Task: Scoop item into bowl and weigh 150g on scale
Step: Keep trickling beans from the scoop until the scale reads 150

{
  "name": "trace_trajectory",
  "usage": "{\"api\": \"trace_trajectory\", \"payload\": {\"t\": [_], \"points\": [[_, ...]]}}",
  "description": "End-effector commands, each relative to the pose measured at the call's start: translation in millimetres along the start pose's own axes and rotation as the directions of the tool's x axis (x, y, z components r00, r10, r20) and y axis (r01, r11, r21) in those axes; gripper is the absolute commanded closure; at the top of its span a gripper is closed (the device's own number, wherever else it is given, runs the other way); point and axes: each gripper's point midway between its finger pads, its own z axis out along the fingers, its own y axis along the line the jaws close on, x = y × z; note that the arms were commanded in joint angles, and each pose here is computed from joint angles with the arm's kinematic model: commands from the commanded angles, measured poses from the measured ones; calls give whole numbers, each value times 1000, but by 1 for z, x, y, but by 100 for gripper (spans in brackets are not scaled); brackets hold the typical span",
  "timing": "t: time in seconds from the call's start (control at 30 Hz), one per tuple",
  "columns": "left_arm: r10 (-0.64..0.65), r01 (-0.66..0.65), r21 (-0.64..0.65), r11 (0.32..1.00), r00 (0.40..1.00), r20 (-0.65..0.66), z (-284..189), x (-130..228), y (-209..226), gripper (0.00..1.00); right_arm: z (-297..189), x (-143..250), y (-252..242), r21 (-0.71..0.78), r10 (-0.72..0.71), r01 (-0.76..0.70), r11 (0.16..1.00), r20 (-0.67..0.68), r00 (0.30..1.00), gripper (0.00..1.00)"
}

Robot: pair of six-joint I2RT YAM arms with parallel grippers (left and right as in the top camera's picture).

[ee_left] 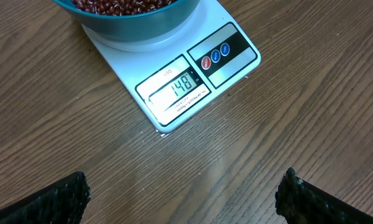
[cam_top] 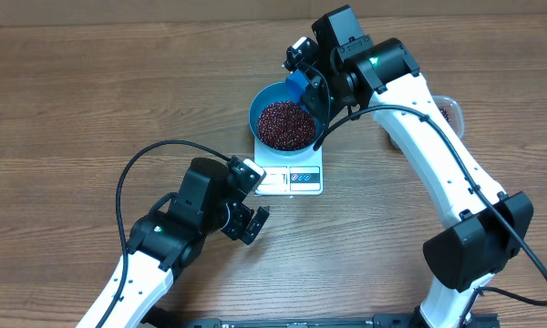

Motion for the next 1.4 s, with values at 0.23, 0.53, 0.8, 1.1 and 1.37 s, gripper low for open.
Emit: {"api": "trace_trajectory", "payload": {"t": [0.23, 0.53, 0.8, 1.1, 1.37], "points": [[-17, 17, -5, 1000, 1000, -6, 2, 2, 1, 1, -28, -17, 8, -92, 19, -9, 996, 112, 993, 96], [-17, 17, -5, 1000, 1000, -6, 2, 2, 1, 1, -29, -12, 2, -110, 44, -32, 993, 106, 993, 96], [-17, 17, -5, 1000, 1000, -6, 2, 2, 1, 1, -29, -12, 2, -110, 44, -32, 993, 107, 993, 96], [-17, 17, -5, 1000, 1000, -6, 2, 2, 1, 1, -29, -12, 2, -111, 44, -32, 993, 107, 993, 96], [-17, 17, -5, 1000, 1000, -6, 2, 2, 1, 1, -29, -12, 2, -110, 44, -32, 993, 107, 993, 96]]}}
